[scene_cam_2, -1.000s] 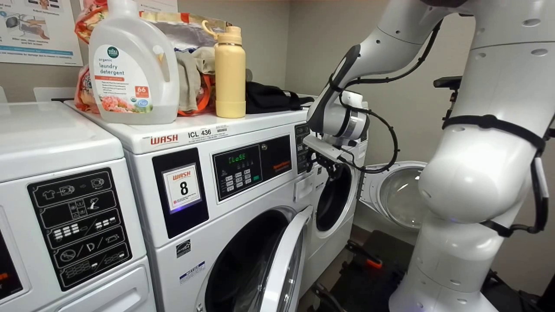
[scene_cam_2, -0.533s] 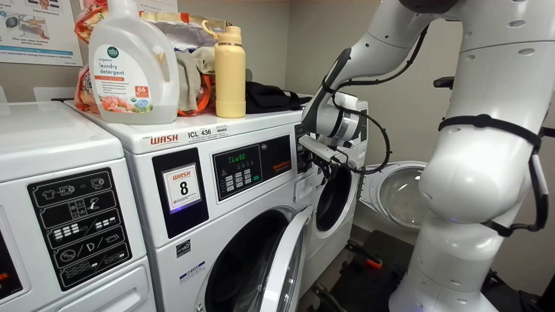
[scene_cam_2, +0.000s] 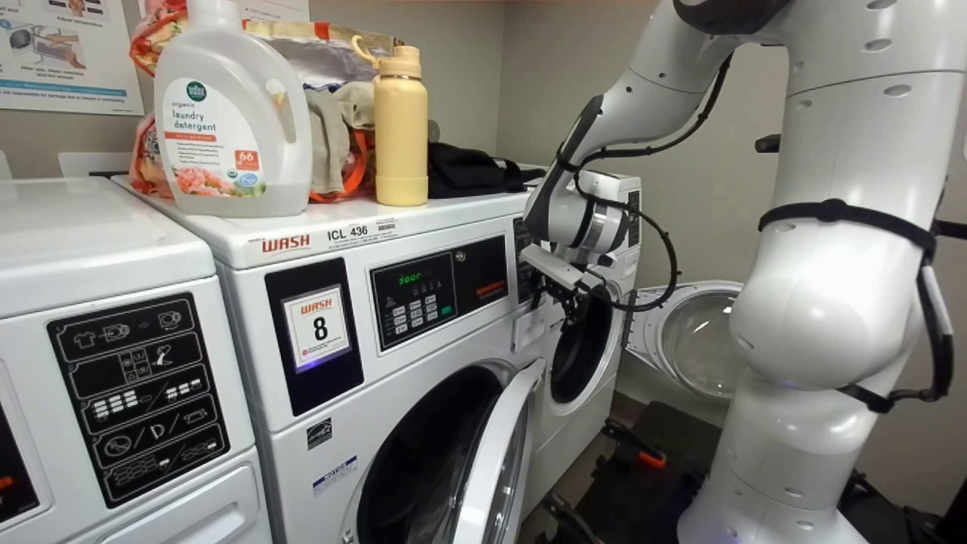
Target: Pull the tray of the washing machine
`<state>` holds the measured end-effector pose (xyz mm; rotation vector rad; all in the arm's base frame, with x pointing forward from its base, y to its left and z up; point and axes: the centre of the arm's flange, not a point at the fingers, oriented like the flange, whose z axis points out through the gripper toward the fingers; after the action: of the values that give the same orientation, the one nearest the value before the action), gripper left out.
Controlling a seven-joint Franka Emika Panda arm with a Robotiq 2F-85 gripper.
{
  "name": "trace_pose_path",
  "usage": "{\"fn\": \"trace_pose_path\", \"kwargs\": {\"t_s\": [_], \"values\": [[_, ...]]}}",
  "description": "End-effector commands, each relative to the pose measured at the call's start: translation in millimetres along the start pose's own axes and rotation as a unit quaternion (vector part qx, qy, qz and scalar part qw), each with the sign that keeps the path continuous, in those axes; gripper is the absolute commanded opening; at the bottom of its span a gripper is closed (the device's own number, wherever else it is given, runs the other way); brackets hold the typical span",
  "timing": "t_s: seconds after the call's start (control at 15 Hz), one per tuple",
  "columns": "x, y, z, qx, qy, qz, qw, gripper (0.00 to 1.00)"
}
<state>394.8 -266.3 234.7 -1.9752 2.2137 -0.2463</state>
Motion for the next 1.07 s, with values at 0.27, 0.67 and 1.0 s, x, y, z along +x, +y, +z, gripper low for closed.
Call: {"fn": "trace_pose_path", "kwargs": {"t_s": [0.27,0.67,1.0], "values": [[1.6,-5.8,8.4,0.015,0.007,0.015,0.9997,1.00],[1.7,-4.0,7.1,0.038,0.007,0.026,0.9989,1.00],[-0.8,-0.5,15.5,0.059,-0.001,0.036,0.9976,1.00]]}}
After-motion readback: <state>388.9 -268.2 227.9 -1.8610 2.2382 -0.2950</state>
